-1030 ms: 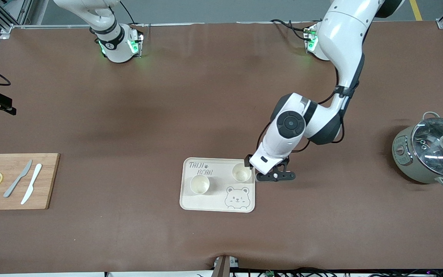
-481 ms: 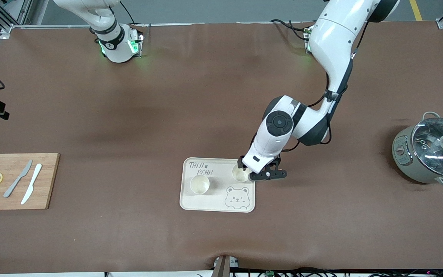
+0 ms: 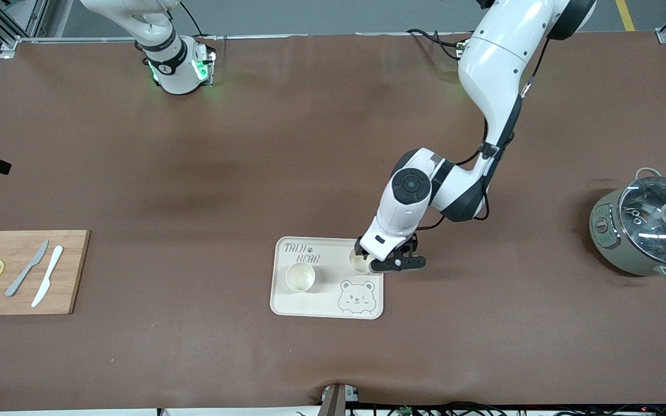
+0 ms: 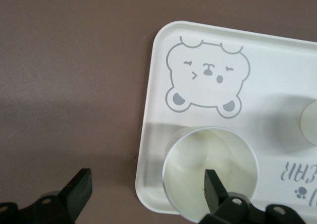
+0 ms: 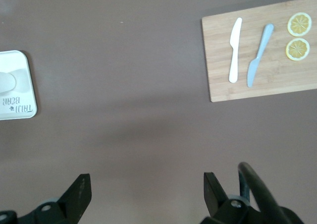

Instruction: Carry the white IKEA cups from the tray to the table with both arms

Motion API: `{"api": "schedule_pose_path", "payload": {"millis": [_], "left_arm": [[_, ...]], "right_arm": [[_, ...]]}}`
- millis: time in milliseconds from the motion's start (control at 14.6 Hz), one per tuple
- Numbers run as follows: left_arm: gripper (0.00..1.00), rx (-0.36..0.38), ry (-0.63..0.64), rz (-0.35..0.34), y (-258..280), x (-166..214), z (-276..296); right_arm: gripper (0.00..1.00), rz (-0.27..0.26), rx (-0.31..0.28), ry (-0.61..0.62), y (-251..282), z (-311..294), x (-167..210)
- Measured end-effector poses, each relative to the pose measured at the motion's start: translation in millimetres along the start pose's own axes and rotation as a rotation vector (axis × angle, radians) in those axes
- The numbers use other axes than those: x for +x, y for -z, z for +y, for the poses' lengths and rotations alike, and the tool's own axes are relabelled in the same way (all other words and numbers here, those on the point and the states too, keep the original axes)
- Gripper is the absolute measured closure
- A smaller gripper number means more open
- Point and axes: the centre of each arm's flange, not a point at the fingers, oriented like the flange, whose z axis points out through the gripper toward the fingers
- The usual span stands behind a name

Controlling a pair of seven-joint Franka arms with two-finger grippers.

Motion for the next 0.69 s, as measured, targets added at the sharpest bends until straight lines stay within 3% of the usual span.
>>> {"api": "schedule_pose_path", "payload": {"millis": [275, 549, 687], "left_arm": [[0.0, 0.023, -0.001, 0.01, -14, -4, 0], [0.0, 0.023, 0.009, 0.01, -14, -4, 0], [0.19, 0.022, 0.092, 0.011, -14, -7, 3]], "right_arm": [[0.0, -0.004, -0.006, 0.026, -3, -51, 6], [0.0, -0.023, -0.01, -0.035, -17, -110, 5], [0.0, -0.028, -0.017, -0.058, -36, -150, 10]]}}
